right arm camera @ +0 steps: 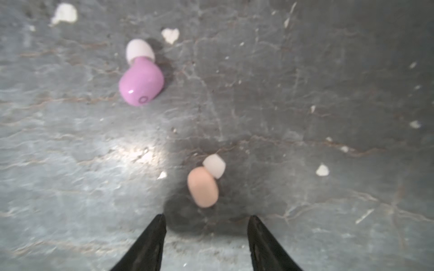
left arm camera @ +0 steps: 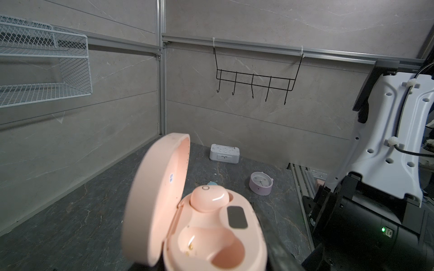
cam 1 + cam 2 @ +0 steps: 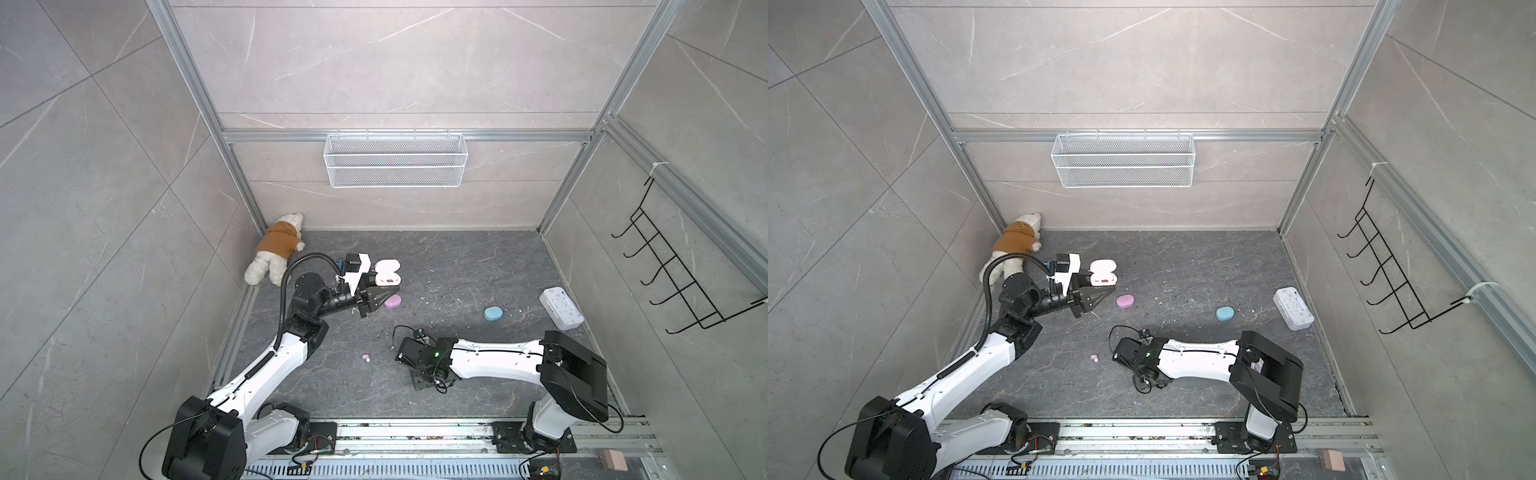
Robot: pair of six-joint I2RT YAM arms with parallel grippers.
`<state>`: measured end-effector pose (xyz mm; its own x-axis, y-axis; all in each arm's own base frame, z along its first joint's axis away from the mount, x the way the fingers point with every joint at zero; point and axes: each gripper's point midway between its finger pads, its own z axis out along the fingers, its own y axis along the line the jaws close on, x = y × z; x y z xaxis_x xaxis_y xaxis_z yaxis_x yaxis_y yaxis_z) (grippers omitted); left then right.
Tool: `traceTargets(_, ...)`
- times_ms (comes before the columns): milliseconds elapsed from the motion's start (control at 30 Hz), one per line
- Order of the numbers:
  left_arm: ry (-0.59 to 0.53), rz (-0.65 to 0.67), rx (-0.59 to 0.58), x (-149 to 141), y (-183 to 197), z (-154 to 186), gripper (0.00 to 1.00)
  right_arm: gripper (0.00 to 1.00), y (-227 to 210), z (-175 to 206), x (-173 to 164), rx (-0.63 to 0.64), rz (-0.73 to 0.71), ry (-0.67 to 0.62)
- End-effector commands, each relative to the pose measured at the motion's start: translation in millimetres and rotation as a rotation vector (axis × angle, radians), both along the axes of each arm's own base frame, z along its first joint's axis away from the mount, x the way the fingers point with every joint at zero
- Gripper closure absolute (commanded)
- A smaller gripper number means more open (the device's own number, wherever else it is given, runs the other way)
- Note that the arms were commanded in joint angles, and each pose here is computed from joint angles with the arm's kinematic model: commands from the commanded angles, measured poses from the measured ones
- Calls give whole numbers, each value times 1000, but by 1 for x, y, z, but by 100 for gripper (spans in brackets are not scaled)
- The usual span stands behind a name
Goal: Insert wireless bluetooth earbuds into charging case
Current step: Move a wireless bluetooth earbud to the bottom-center of the table.
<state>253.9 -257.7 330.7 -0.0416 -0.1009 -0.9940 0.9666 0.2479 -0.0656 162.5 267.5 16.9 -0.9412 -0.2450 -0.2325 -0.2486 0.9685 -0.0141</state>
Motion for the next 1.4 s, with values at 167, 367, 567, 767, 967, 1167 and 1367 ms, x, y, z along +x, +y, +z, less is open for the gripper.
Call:
traceTargets(167,-58,2,-18,-3,2,11,78,42,-23,2,31,-79,-15,-48)
traceTargets(367,-52,3,-15,-1,1,9,77,43,-39,5,44,-108,-19,-55)
traceTargets(567,-48,-4,-15,0,0,9,77,43,-59,17,62,-119,-44,-71)
traceTargets(767,-49,-6,-19,-1,0,10,77,43,-83,29,66,-183,-38,-76)
traceTargets(967,-52,-8,-21,-2,0,11,77,43,-99,37,66,-180,-59,-80)
traceTargets(1167,-52,-8,-22,-2,0,12,77,42,-73,36,55,10,-81,-18)
traceTargets(1367,-48,-11,-22,-3,0,11,77,40,-64,21,31,158,-162,73)
